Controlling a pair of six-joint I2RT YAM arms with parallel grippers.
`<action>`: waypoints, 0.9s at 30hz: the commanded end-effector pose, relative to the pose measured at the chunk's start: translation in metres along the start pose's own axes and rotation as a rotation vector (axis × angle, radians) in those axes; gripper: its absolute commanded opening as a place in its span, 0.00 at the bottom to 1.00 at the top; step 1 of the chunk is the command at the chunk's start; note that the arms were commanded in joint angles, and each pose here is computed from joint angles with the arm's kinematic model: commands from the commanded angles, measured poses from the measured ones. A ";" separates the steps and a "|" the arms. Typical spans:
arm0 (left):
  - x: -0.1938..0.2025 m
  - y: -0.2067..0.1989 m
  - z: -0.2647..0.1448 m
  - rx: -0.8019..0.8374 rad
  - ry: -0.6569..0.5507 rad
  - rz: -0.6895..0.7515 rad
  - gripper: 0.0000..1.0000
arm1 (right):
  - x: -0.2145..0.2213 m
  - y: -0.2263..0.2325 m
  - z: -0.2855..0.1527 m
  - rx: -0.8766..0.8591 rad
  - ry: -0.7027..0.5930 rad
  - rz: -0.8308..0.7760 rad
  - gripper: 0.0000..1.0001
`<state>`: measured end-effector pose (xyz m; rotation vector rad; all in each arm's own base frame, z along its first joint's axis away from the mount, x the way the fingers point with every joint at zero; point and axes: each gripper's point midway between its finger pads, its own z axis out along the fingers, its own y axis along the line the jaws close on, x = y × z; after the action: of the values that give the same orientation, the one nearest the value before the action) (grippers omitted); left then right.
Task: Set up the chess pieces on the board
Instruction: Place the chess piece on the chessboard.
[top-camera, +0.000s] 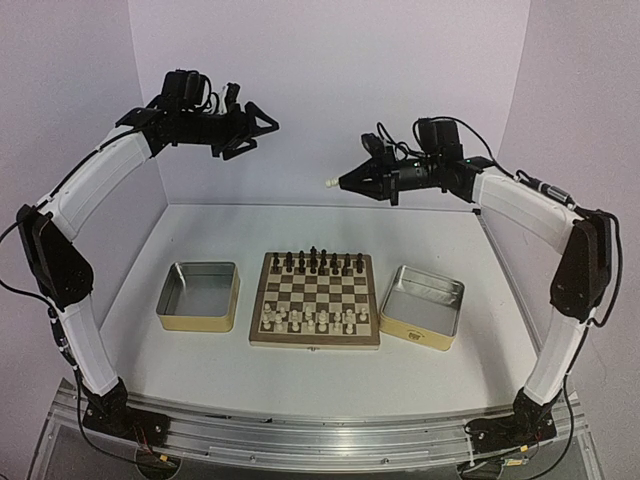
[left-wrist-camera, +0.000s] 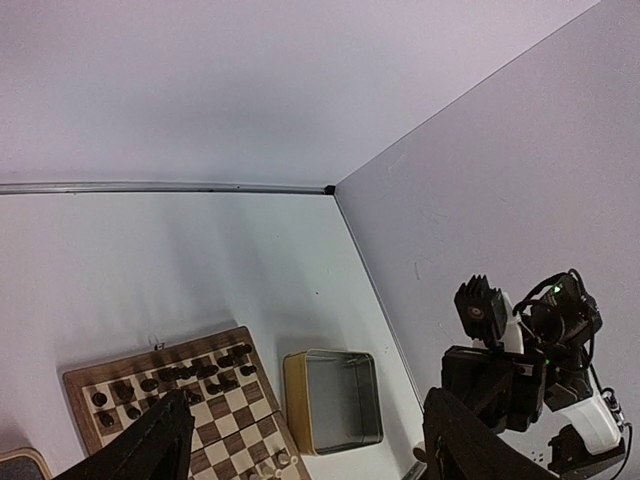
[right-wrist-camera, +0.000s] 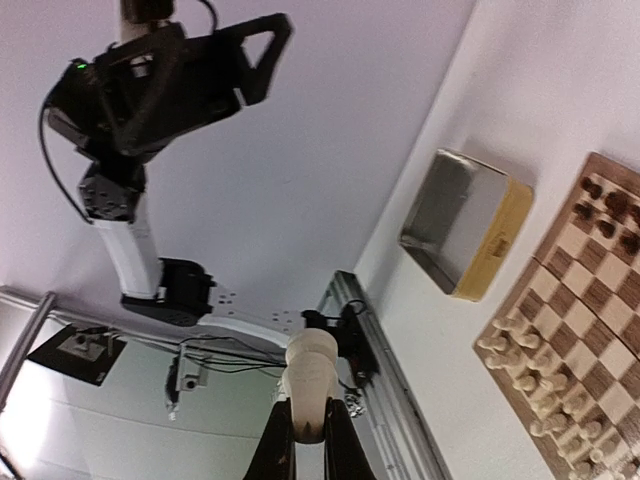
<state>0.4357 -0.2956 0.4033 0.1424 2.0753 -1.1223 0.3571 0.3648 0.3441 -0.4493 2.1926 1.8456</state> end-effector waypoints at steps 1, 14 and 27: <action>-0.014 -0.023 -0.024 0.030 -0.059 0.053 0.78 | 0.026 -0.002 -0.029 0.221 -0.026 -0.121 0.00; -0.009 -0.013 -0.019 -0.002 -0.041 0.041 0.78 | 0.099 -0.057 -0.037 0.628 0.123 -0.089 0.00; -0.001 -0.002 -0.018 -0.039 -0.022 0.043 0.78 | 0.176 -0.112 -0.040 0.981 0.341 -0.120 0.00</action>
<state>0.4364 -0.2913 0.3955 0.1373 2.0979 -1.0787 0.2495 0.3127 0.2014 -0.6103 2.8021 0.7073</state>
